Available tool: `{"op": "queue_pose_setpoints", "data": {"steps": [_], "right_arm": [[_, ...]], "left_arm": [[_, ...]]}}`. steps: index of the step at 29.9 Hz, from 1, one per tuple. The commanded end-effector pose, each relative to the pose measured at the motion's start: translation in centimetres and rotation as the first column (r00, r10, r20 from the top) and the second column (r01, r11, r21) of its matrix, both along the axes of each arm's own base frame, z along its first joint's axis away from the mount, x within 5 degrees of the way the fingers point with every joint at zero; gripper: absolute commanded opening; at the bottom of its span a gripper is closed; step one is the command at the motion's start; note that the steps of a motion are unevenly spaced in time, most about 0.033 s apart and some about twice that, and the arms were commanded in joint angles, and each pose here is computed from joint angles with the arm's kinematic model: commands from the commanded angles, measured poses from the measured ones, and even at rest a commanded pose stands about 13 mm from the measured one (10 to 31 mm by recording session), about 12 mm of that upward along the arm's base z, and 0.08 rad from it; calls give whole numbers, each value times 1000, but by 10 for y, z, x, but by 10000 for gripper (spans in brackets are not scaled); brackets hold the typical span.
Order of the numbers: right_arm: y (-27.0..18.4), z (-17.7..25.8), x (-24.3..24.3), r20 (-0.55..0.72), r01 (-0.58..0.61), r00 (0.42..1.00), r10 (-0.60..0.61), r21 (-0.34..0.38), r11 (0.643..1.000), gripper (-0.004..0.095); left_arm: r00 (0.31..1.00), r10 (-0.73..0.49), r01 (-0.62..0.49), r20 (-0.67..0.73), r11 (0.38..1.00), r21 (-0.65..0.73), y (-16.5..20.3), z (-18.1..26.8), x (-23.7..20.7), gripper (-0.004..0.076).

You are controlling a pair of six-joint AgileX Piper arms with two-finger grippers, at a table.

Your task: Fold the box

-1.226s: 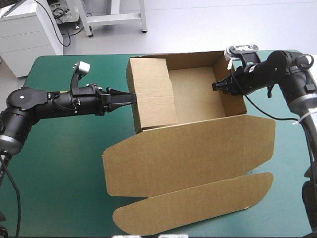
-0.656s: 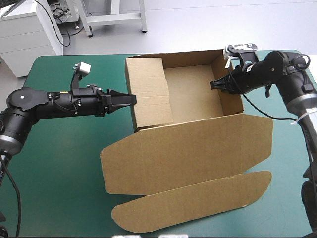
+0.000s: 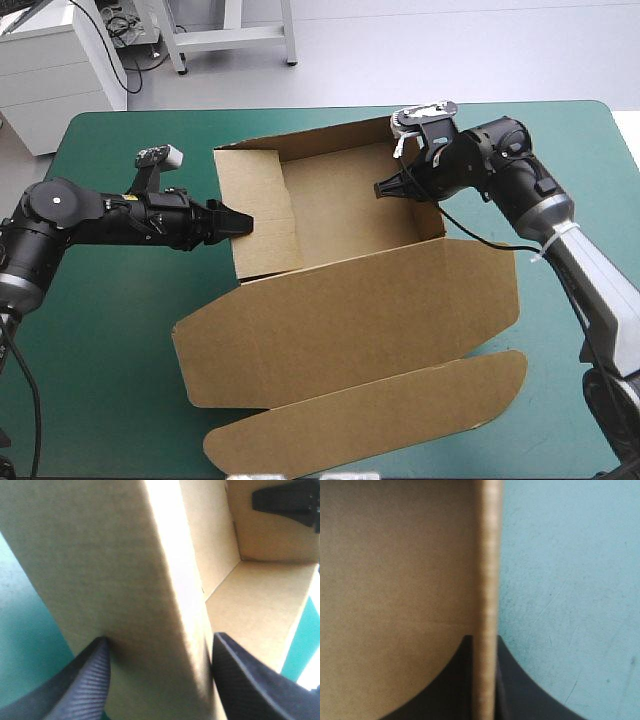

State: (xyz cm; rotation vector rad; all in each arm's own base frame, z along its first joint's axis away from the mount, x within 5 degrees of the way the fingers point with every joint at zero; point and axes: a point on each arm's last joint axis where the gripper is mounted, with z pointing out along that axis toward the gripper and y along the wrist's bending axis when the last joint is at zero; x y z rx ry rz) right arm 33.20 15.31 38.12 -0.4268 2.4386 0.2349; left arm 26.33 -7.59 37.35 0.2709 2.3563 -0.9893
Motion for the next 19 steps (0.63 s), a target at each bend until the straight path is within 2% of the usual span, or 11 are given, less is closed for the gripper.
{"op": "queue_pose_setpoints", "data": {"steps": [1, 11, 19], "right_arm": [[18, 27, -18, 88, -17, 996, 8, 106, 994, -12], [62, 29, -45, 113, -92, 990, 80, 101, 991, -12], [72, 28, -53, 90, -114, 991, 103, 126, 985, -12]], "left_arm": [[996, 61, -59, 66, 997, -45, 1, 20, -3, 421], [987, 163, -163, 2, 984, 73, 11, 10, -1, 419], [973, 227, -218, -42, 964, 153, 18, 2, 1, 266]]}}
